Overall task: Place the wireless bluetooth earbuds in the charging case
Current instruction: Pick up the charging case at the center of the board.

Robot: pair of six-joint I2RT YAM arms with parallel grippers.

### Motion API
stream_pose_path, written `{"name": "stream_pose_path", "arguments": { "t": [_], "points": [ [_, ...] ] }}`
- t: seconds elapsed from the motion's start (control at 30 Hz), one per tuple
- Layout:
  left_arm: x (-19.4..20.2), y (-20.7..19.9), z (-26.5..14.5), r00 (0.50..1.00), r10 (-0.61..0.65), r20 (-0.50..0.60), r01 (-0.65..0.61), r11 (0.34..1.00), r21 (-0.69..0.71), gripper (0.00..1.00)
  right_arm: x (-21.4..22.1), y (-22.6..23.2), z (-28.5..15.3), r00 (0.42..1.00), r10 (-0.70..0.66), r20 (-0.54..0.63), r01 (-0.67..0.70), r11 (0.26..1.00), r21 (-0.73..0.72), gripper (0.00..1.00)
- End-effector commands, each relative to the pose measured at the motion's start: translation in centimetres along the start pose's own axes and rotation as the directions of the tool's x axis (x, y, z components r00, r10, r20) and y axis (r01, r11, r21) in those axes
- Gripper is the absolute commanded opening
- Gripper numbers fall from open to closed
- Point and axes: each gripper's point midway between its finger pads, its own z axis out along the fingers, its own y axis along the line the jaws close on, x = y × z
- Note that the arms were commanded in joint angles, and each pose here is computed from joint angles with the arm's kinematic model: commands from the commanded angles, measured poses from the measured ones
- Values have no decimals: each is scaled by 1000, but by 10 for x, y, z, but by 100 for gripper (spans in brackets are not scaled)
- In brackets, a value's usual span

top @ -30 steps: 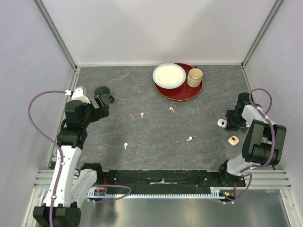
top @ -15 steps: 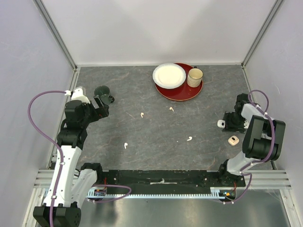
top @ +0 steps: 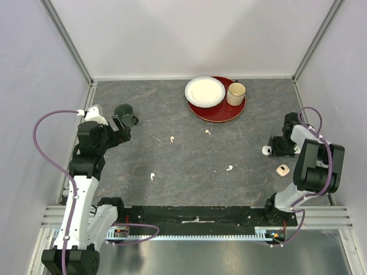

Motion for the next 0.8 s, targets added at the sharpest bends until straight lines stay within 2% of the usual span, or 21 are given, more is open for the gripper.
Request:
{"name": "stream_pose_path", "arguments": {
  "t": [0.0,0.1,0.13,0.2,0.3,0.4,0.57,0.77],
  "points": [
    [-1,-5,1,999,-36,-7,36,999,41,100,14,11,-4,994,-109,4,109,991,-76,25],
    [-2,-18,1,999,-44,-13,46,993,111,100,20,23,-13,984,-176,29,179,970,-163,21],
    [-1,-20,2,998,-59,-16,60,991,123,100,26,34,-16,978,-209,28,210,949,-235,20],
    [4,-29,4,996,-79,-51,87,980,177,100,32,47,-33,961,-273,47,271,893,-360,15],
    [6,-45,3,996,-47,-71,65,959,276,100,40,66,-60,953,-290,93,292,788,-542,10],
    [10,-55,0,997,-22,-80,48,938,342,100,48,70,-80,947,-296,122,303,709,-637,8],
    [14,-63,-4,999,-7,-48,26,911,412,100,64,67,-94,930,-352,107,330,667,-668,7],
    [14,-67,0,1000,-3,11,-2,892,453,100,76,63,-98,919,-392,38,316,676,-666,1]
  ]
}}
